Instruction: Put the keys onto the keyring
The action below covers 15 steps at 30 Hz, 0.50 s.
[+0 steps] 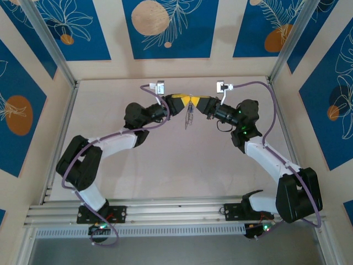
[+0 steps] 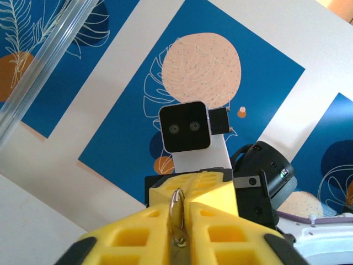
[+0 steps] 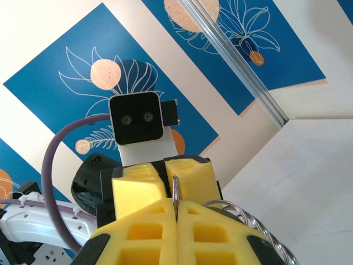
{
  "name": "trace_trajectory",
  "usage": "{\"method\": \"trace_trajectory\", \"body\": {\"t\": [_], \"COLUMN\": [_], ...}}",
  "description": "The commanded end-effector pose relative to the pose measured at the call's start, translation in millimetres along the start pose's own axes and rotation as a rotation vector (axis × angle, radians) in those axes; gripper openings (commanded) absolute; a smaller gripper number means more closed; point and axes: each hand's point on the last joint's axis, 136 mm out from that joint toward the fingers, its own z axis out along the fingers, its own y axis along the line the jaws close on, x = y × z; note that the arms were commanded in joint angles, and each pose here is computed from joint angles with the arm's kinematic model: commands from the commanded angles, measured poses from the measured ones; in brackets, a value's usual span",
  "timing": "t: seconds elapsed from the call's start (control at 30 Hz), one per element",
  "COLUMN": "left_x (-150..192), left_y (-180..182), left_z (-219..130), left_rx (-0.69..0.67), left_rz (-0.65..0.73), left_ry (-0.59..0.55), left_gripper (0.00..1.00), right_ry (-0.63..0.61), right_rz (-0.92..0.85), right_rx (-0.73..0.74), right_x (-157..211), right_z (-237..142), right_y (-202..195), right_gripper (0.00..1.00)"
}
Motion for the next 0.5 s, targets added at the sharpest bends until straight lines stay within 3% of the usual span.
{"method": "trace_trajectory", "body": {"t": [0.0, 0.23, 0.47], "left_x": [-29.8, -39.6, -19.4], "left_y": [-29.3, -20.2, -8.8], "left_z": [-10.4, -31.8, -40.4], "left_rx": [0.046, -0.043, -0.114], "left_rz": [0.15, 0.256, 0.37], "left_ry": [-0.025, 0.082, 0.282], "left_gripper": [0.27, 0.47, 0.56], "right_ry": [0.031, 0.176, 0.361], "right_rz": [0.004, -0.018, -0.102], "right_rx": [0.037, 0.034, 0.016], "right_x": [-0.8, 7.0, 23.8], "right_z": [0.6, -4.7, -10.6], "right_y": [-12.2, -19.0, -16.4], "right_gripper": [0.0, 0.0, 0.0]}}
